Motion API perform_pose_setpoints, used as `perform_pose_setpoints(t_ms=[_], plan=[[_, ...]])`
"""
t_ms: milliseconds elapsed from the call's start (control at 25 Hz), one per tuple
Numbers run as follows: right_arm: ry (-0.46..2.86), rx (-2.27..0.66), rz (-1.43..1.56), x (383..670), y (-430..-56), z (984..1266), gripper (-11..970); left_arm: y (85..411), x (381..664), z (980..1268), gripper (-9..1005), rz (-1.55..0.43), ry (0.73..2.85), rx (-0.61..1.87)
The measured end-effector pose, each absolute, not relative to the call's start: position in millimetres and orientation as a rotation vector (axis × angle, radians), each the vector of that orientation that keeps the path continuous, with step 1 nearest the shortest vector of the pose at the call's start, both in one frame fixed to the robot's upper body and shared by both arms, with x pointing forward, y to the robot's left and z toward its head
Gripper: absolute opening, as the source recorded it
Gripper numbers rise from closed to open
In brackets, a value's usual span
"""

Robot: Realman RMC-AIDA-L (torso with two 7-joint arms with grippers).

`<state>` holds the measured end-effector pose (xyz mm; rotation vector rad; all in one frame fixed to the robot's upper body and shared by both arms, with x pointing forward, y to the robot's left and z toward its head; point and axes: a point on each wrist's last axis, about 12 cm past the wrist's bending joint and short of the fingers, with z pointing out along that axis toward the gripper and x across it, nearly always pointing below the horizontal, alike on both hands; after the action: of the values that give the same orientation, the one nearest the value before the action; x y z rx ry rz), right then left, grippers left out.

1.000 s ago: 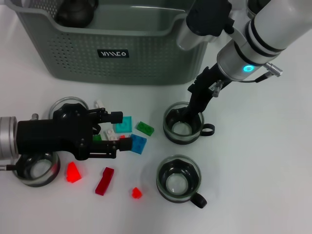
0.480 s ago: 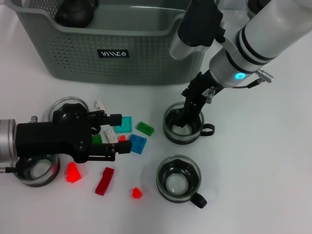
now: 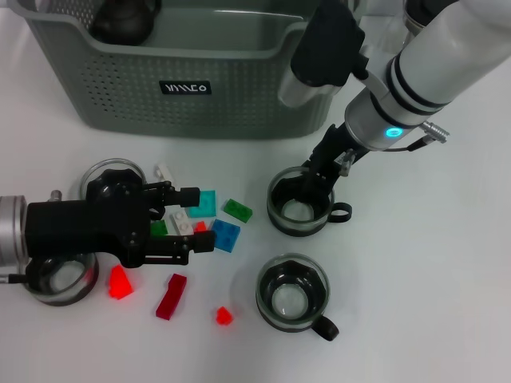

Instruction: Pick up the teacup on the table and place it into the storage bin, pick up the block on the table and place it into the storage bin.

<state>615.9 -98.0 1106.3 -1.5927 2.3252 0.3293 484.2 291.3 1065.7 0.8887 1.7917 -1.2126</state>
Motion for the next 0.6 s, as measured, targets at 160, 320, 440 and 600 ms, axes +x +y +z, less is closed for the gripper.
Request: perform_pose_setpoints(t_ms=[160,320,440,600], plan=[[2.33,-1.605,0.272,614.5,-94.6,1102.6,536,291.2,484.4,1066.0,846,-1.213,1.789,0.887],[2.335,-1.604,0.264,613.9,-92.4,1104.4,340,291.3,484.4,1066.4,846,-1.214,1.785,0.886],[2.332,-1.613,0.277,612.8,-91.4,1107.6,215,291.5,484.5,1066.7,846,-1.214,1.785,0.886],[2.335,-1.603,0.289,612.8,-91.6,1110.4,64,291.7,484.7,1066.8,846,-1.213,1.784,0.886]])
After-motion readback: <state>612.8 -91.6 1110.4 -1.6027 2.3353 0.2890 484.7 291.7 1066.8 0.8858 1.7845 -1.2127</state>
